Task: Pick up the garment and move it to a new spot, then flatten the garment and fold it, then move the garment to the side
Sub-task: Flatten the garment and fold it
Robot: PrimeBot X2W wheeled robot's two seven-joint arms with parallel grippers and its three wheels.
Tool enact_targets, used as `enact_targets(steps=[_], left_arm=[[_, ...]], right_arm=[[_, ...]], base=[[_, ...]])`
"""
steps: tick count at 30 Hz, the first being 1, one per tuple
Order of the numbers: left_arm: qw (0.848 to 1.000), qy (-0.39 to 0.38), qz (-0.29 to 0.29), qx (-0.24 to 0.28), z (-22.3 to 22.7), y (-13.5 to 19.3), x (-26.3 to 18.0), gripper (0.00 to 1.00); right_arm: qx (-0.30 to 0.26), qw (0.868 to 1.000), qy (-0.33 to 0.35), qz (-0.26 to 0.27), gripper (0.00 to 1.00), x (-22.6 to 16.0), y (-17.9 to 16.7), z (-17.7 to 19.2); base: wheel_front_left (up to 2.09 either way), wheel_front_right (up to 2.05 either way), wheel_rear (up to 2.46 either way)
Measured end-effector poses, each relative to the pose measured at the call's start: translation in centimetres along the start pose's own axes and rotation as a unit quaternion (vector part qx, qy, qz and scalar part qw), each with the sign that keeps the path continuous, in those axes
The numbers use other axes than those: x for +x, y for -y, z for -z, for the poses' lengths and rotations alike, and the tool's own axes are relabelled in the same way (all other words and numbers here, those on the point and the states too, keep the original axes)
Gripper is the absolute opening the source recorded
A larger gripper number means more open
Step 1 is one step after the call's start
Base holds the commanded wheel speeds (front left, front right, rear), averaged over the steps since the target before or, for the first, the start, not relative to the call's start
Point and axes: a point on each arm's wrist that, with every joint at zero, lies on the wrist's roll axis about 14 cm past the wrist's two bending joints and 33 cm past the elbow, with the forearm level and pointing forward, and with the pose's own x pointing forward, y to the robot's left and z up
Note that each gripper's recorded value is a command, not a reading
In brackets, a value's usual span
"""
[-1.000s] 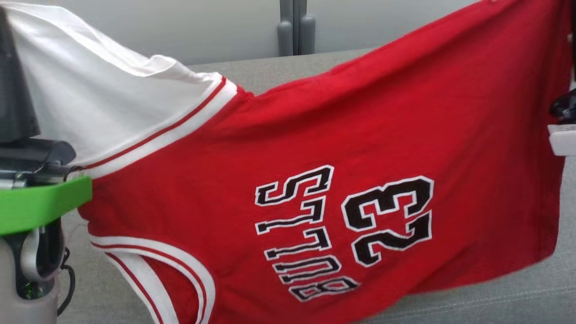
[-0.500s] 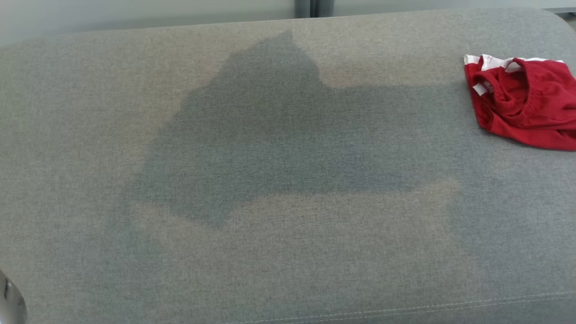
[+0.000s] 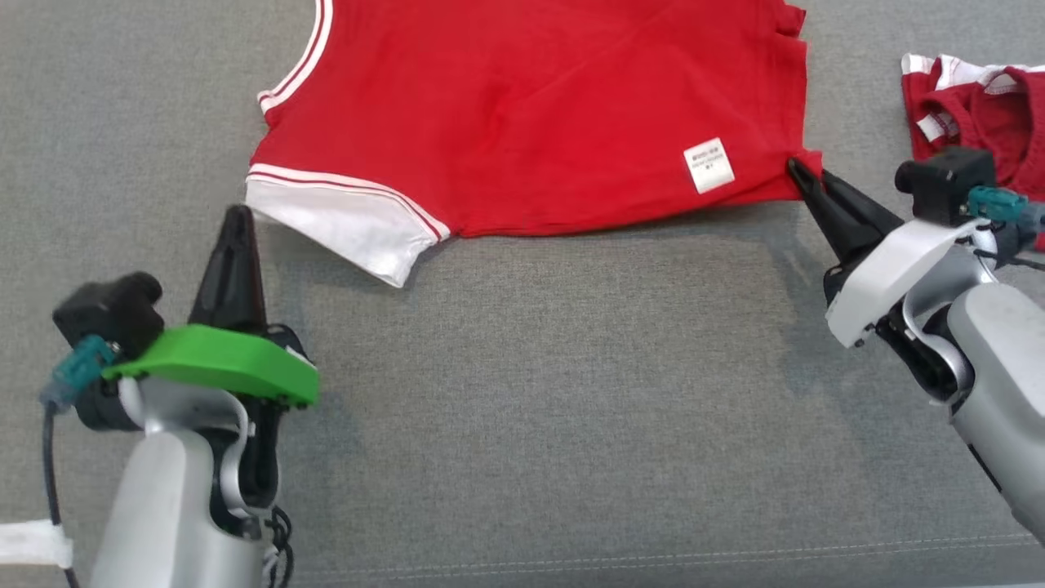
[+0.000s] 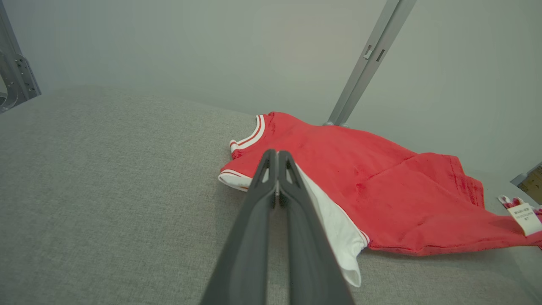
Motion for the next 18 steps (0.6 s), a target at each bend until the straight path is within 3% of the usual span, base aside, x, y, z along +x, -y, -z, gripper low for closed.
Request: enact_targets(steps=[3, 10, 13, 18], left_arm=[[0.999, 0.001, -0.029, -0.025, 1.5, -1.3, -0.8, 0.0], [0.997, 0.066, -0.04, -0.007, -1.3, -3.0, -1.5, 0.0], [0.996, 0.08, -0.037, -0.005, -1.6, -3.0, -2.6, 0.0], [0.997, 0.042, -0.061, -0.006, 0.9, -4.2, -6.0, 0.0]], right_arm=[[0.011, 1.0, 0.01, -0.001, 0.0, 0.5, -0.2, 0.9], [0.015, 0.996, 0.087, 0.008, 0.0, 0.7, 0.2, -2.1], [0.001, 0.997, 0.083, 0.008, 0.0, -0.1, 0.3, -2.0], [-0.014, 0.999, 0.032, -0.007, 0.0, -2.9, -1.6, 1.7]], base=[[0.0, 0.0, 0.0], [0.0, 0.0, 0.0], [0.0, 0.0, 0.0], [0.0, 0.0, 0.0]])
